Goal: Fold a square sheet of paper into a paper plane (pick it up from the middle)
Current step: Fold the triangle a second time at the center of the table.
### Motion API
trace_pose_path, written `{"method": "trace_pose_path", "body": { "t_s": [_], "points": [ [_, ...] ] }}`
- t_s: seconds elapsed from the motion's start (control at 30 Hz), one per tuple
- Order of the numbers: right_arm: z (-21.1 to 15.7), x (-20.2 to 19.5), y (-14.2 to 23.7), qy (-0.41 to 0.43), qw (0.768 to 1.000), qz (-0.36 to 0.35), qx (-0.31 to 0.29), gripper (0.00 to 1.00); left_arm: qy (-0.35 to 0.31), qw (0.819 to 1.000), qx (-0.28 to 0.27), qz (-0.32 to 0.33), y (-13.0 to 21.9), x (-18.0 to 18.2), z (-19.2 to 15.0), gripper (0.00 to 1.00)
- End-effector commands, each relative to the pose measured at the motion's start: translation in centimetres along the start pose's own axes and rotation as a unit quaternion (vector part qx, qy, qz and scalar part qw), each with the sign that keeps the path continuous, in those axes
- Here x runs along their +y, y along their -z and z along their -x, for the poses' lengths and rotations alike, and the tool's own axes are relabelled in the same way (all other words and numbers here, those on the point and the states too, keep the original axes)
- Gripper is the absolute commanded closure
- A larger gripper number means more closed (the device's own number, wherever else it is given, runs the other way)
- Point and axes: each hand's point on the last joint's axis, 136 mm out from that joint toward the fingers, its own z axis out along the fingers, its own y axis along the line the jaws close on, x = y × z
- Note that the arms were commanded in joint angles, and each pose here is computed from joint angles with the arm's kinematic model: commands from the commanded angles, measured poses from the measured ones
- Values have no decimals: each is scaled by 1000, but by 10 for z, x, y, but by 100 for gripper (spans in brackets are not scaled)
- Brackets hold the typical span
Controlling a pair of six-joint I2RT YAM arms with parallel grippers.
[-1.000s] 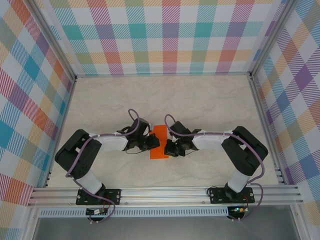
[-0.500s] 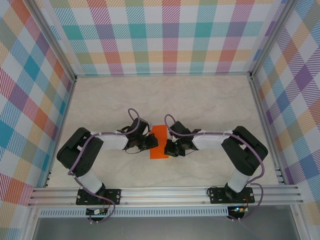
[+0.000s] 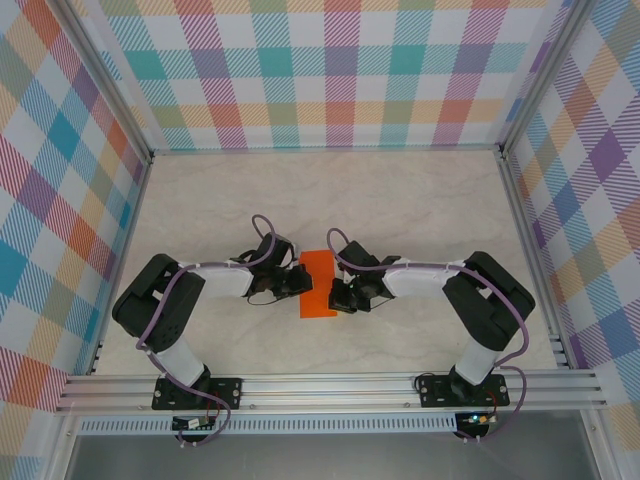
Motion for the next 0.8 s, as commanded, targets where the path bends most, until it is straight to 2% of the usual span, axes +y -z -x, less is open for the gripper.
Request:
{"method": "trace_pose_path", "body": {
  "t_s": [0.0,0.27,0.77],
  "points": [
    [1,18,14,35,999,9,-2,92,25,997,13,74,-5,46,-11,94],
    [18,42,0,51,998,33,0,92,34,997,18,72,-7,46,-13,95],
    [30,43,-19,37,999,28,-6,93,42,996,22,75,-9,50,-16,95]
  ]
}}
